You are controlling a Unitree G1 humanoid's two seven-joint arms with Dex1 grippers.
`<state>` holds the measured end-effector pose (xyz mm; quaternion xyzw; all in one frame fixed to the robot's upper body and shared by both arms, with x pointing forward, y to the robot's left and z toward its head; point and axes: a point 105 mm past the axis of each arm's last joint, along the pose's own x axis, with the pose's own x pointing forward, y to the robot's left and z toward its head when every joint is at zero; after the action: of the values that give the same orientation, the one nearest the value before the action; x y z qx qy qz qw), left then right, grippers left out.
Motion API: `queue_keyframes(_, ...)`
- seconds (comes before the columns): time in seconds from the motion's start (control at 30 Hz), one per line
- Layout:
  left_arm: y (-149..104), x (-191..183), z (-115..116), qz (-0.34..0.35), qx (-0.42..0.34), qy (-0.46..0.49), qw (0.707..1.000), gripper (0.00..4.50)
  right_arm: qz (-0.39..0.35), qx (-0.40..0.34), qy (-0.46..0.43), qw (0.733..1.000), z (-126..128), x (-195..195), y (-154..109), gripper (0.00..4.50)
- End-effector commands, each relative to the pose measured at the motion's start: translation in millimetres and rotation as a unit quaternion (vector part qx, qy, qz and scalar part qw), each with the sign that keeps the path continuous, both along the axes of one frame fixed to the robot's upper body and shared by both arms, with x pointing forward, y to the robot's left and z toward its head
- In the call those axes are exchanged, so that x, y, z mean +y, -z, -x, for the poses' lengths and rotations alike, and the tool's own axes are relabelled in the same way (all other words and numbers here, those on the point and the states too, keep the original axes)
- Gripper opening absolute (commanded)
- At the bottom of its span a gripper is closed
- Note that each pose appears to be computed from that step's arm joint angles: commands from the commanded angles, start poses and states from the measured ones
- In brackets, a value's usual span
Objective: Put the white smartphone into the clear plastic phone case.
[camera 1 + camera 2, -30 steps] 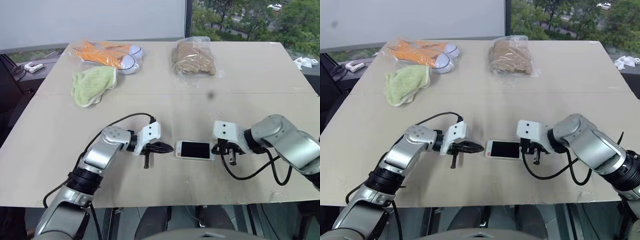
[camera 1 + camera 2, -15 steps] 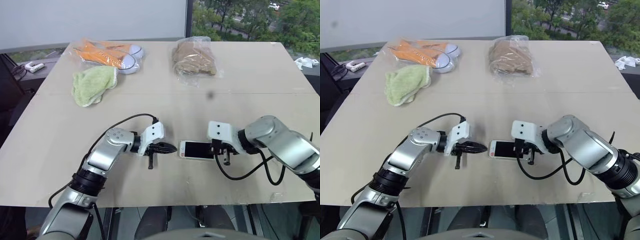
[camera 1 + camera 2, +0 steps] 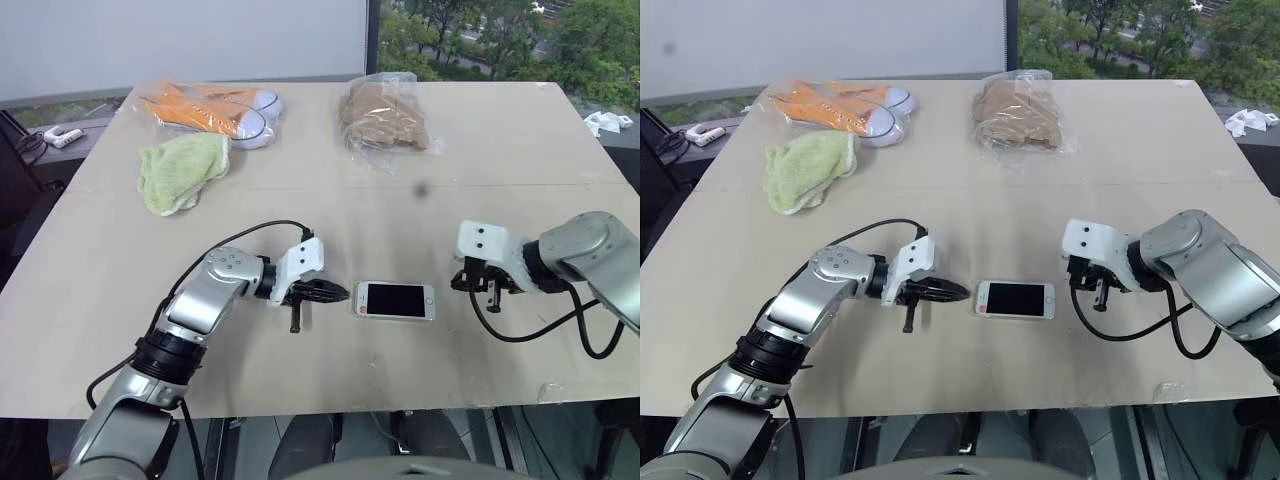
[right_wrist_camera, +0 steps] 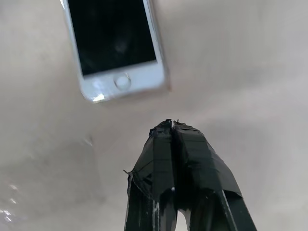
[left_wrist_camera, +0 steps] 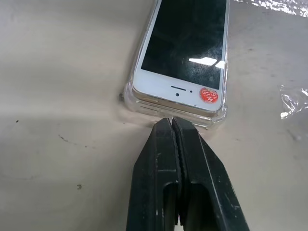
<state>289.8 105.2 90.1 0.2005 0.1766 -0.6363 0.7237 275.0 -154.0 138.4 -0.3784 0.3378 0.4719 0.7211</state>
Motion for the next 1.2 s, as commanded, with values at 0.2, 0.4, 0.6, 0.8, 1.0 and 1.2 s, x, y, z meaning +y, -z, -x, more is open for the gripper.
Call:
queue_keyframes(0.2, -7.0, -12.0, 0.0, -0.003, -0.020, 0.019, 1.000, 0.00, 0.026, 0.004, -0.054, 0.998, 6.0, 20.5, 13.4, 0.07)
queue_keyframes(0.4, -9.4, -22.0, 2.6, 0.018, -0.020, 0.021, 0.999, 0.00, 0.024, 0.004, -0.086, 0.996, 8.0, 40.1, 13.9, 0.07)
queue_keyframes(0.6, -7.6, -32.9, 5.2, 0.045, -0.016, 0.016, 0.999, 0.00, 0.032, 0.003, -0.111, 0.993, 10.4, 56.4, 16.5, 0.07)
queue_keyframes(0.8, -3.7, -40.8, 10.5, 0.055, -0.007, 0.019, 0.998, 0.00, 0.027, 0.004, -0.128, 0.991, 11.2, 74.1, 19.5, 0.07)
queue_keyframes(1.0, -3.4, -42.1, 11.2, 0.056, -0.004, 0.019, 0.998, 0.00, 0.024, 0.004, -0.124, 0.992, 8.7, 76.4, 18.1, 0.07)
queue_keyframes(1.2, -5.5, -32.7, 7.4, 0.050, -0.010, 0.011, 0.999, 0.00, 0.040, 0.004, -0.087, 0.995, 4.4, 52.3, 17.4, 0.07)
